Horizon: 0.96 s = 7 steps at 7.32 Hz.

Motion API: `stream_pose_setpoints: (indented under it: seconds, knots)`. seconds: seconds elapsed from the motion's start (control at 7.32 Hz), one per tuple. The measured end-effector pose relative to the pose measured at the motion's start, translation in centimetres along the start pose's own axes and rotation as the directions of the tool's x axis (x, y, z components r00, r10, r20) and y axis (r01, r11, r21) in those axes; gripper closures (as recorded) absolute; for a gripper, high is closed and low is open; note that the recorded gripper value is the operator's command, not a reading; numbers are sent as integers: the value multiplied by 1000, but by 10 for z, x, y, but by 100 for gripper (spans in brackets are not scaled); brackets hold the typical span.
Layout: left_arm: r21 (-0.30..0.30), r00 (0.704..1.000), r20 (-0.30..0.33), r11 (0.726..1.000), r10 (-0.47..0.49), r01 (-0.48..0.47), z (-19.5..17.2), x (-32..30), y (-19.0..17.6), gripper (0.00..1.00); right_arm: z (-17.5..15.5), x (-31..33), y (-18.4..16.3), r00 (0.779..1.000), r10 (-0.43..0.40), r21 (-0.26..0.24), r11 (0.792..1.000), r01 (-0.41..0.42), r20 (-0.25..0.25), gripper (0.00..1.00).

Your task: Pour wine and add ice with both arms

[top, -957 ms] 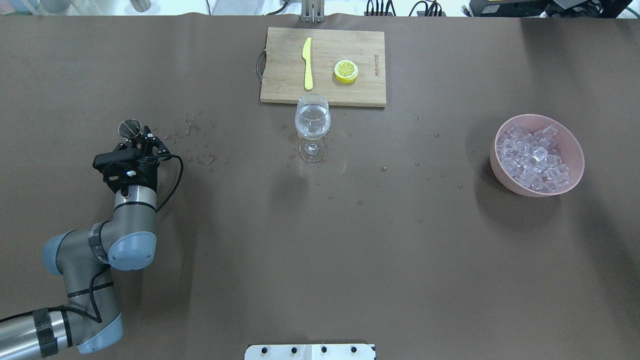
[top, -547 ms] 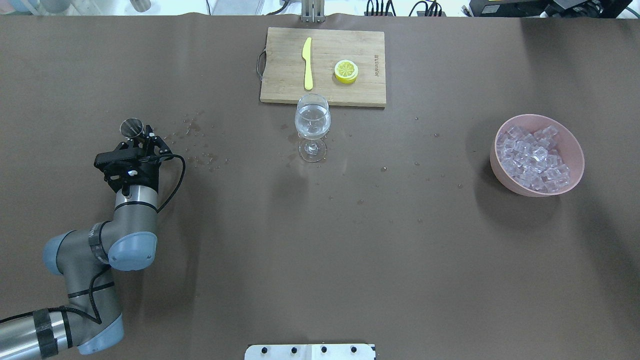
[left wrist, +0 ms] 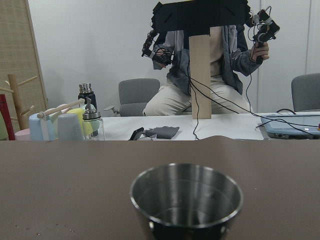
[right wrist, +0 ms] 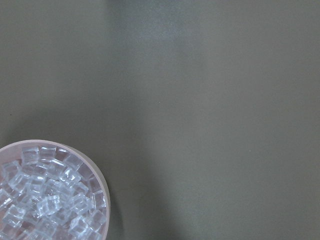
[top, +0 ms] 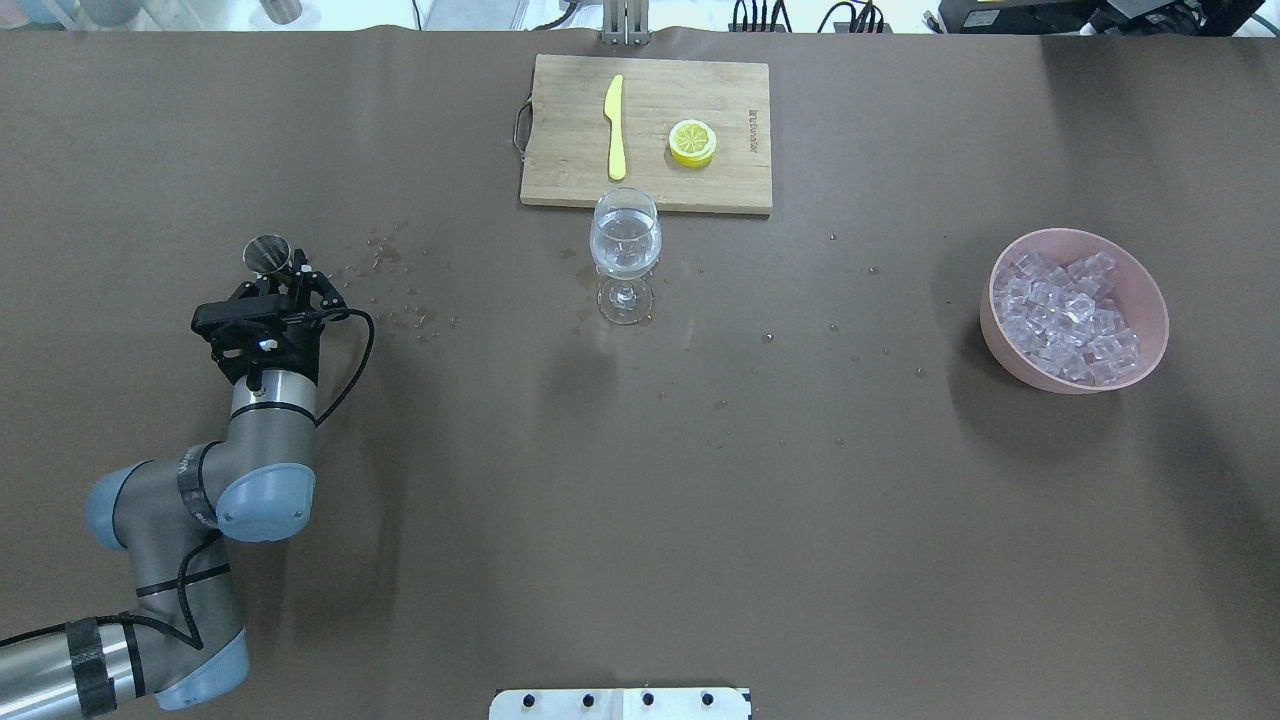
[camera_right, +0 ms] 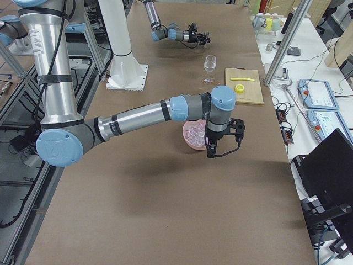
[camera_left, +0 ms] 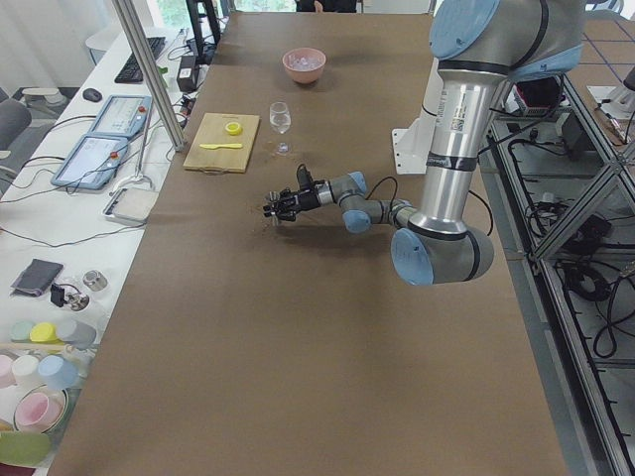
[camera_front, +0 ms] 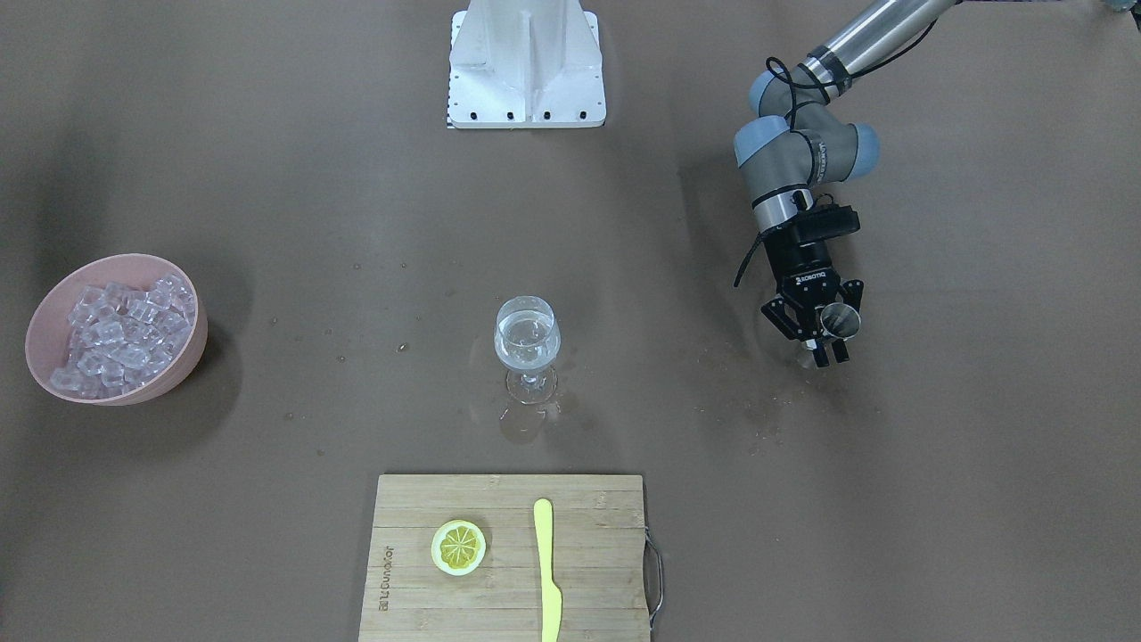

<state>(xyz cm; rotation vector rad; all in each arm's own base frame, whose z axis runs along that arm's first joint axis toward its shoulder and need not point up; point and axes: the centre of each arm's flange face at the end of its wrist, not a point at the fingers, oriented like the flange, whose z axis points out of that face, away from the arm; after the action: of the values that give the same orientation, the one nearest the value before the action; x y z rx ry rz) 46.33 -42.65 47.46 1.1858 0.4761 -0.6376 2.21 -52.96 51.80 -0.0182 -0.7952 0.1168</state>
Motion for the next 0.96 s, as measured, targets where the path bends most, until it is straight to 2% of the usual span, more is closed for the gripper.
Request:
stream_pose_setpoints:
  seconds: [0.27, 0.55, 0.68, 0.82, 0.96]
  knots:
    - [-1, 1000, -4, 1000, -1, 1, -2, 2, -3, 48, 0, 0, 0, 1000, 0, 0, 1000, 0, 0, 0]
    - [-1, 1000, -4, 1000, 0, 0, -2, 2, -3, 46, 0, 0, 0, 1000, 0, 0, 1000, 0, 0, 0]
    - [-2, 1000, -5, 1000, 0, 0, -2, 2, -4, 37, 0, 0, 0, 1000, 0, 0, 1000, 0, 0, 0]
    - [-2, 1000, -5, 1000, 0, 0, -2, 2, -4, 2, 0, 0, 0, 1000, 0, 0, 1000, 0, 0, 0]
    - [-3, 1000, -5, 1000, 0, 0, -2, 2, -4, 2, 0, 0, 0, 1000, 0, 0, 1000, 0, 0, 0]
